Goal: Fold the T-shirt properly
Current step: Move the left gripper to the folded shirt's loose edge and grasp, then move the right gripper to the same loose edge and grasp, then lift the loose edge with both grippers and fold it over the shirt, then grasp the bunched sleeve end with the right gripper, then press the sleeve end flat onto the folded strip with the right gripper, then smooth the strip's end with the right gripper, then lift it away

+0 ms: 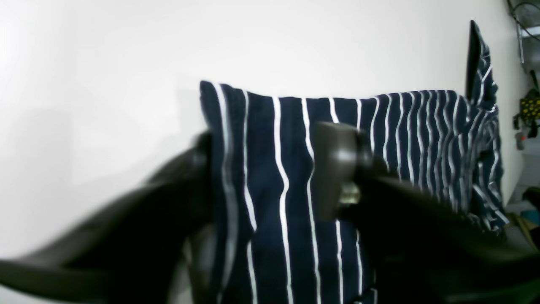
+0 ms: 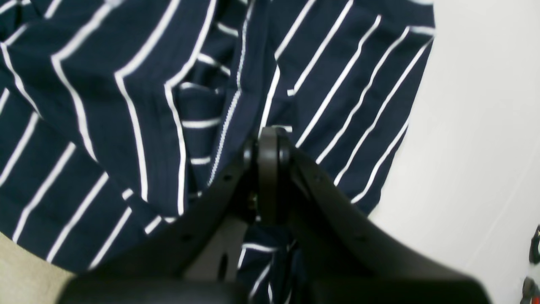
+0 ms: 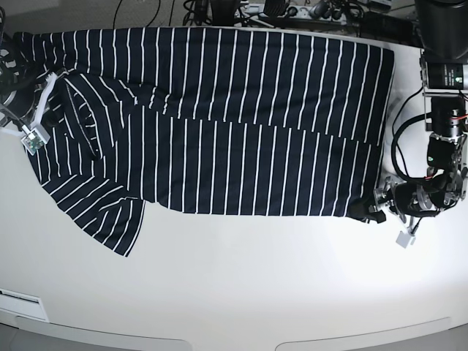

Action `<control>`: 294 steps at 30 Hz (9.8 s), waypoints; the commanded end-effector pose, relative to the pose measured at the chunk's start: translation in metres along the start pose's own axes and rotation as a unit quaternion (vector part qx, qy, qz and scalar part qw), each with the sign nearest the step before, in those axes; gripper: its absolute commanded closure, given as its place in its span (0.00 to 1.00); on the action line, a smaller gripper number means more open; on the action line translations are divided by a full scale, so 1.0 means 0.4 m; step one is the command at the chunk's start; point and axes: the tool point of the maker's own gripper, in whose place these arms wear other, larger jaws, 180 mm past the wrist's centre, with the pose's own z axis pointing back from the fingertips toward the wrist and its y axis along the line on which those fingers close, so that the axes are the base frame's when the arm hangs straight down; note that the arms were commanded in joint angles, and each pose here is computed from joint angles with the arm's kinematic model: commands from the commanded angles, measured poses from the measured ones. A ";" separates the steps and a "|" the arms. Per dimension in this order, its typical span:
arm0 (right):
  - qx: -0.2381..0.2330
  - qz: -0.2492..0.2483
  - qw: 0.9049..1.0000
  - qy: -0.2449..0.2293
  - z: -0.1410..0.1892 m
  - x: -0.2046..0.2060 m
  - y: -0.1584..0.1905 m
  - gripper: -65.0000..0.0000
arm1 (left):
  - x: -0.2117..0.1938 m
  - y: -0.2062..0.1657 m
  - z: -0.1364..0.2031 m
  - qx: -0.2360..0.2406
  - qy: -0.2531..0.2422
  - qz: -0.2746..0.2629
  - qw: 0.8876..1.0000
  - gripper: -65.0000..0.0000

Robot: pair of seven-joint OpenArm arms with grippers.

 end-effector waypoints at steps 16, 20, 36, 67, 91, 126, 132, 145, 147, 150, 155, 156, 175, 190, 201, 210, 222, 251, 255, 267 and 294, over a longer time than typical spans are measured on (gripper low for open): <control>-0.204 -0.084 0.955 -0.196 0.039 0.221 -0.373 0.39 | 0.000 0.003 0.008 0.008 0.015 -0.018 1.000 1.00; -0.146 -0.203 0.951 -0.183 -0.041 0.165 -0.462 0.39 | -0.001 0.003 0.008 0.008 0.017 -0.017 1.000 1.00; 0.100 -0.485 0.847 -0.193 -0.311 0.163 -0.410 0.39 | -0.002 0.003 0.008 0.008 0.017 -0.018 1.000 1.00; 0.125 -0.187 0.955 -0.195 -0.220 0.352 -0.245 1.00 | 0.108 -0.114 0.053 -0.070 -0.001 -0.116 0.991 1.00; 0.139 -0.113 0.980 -0.088 -0.116 0.201 -0.209 1.00 | 0.053 -0.117 0.181 -0.085 0.057 -0.158 0.982 1.00; 0.185 -0.119 0.975 0.018 -0.070 0.069 -0.178 1.00 | -0.275 -0.068 0.268 -0.034 0.262 -0.256 0.930 1.00; 0.192 -0.114 0.975 0.007 -0.053 0.104 -0.188 0.52 | -0.275 -0.069 0.269 -0.036 0.262 -0.262 0.928 0.47; 0.109 -0.134 0.979 -0.109 -0.132 0.252 -0.235 0.46 | -0.275 -0.068 0.268 -0.033 0.262 -0.255 0.930 0.45; 0.068 -0.142 0.983 -0.094 -0.171 0.241 -0.245 0.46 | -0.275 -0.068 0.268 -0.033 0.262 -0.255 0.930 0.45; 0.015 -0.156 0.986 -0.059 -0.215 0.212 -0.257 0.46 | -0.275 -0.068 0.268 -0.033 0.262 -0.255 0.930 0.45; -0.040 -0.190 0.981 -0.015 -0.259 0.159 -0.278 0.44 | -0.275 -0.068 0.268 -0.033 0.262 -0.255 0.930 0.45; -0.043 -0.202 0.978 -0.005 -0.268 0.139 -0.282 0.44 | -0.275 -0.068 0.268 -0.033 0.262 -0.255 0.930 0.45; 0.326 -0.248 0.907 -0.097 -0.200 0.251 -0.064 1.00 | -0.275 -0.068 0.268 -0.033 0.262 -0.256 0.930 0.45; 0.303 -0.022 0.949 -0.089 -0.038 0.259 0.071 1.00 | -0.271 -0.070 0.267 -0.034 0.258 -0.256 0.931 0.45; 0.309 0.073 0.947 -0.045 0.066 0.154 0.195 1.00 | -0.272 -0.070 0.267 -0.034 0.258 -0.256 0.931 0.45; 0.337 0.059 0.939 0.021 0.083 0.037 0.244 1.00 | -0.272 -0.070 0.267 -0.034 0.258 -0.256 0.931 0.45; 0.327 0.082 0.938 0.078 0.106 -0.016 0.208 1.00 | -0.272 -0.070 0.267 -0.034 0.258 -0.256 0.931 0.45; 0.254 0.145 0.951 0.097 0.100 -0.013 0.171 0.49 | -0.252 -0.063 0.283 -0.023 0.254 -0.260 0.931 0.45; 0.219 0.159 0.960 0.077 0.115 0.020 0.129 0.49 | -0.252 -0.062 0.284 -0.023 0.254 -0.260 0.931 0.45; 0.193 0.007 0.979 -0.068 0.112 0.112 0.092 0.87 | -0.222 -0.082 0.268 -0.034 0.214 -0.259 0.941 0.45; -0.012 -0.165 0.984 -0.064 -0.166 -0.024 -0.070 1.00 | 0.112 -0.149 0.428 -0.001 -0.036 -0.276 0.960 0.45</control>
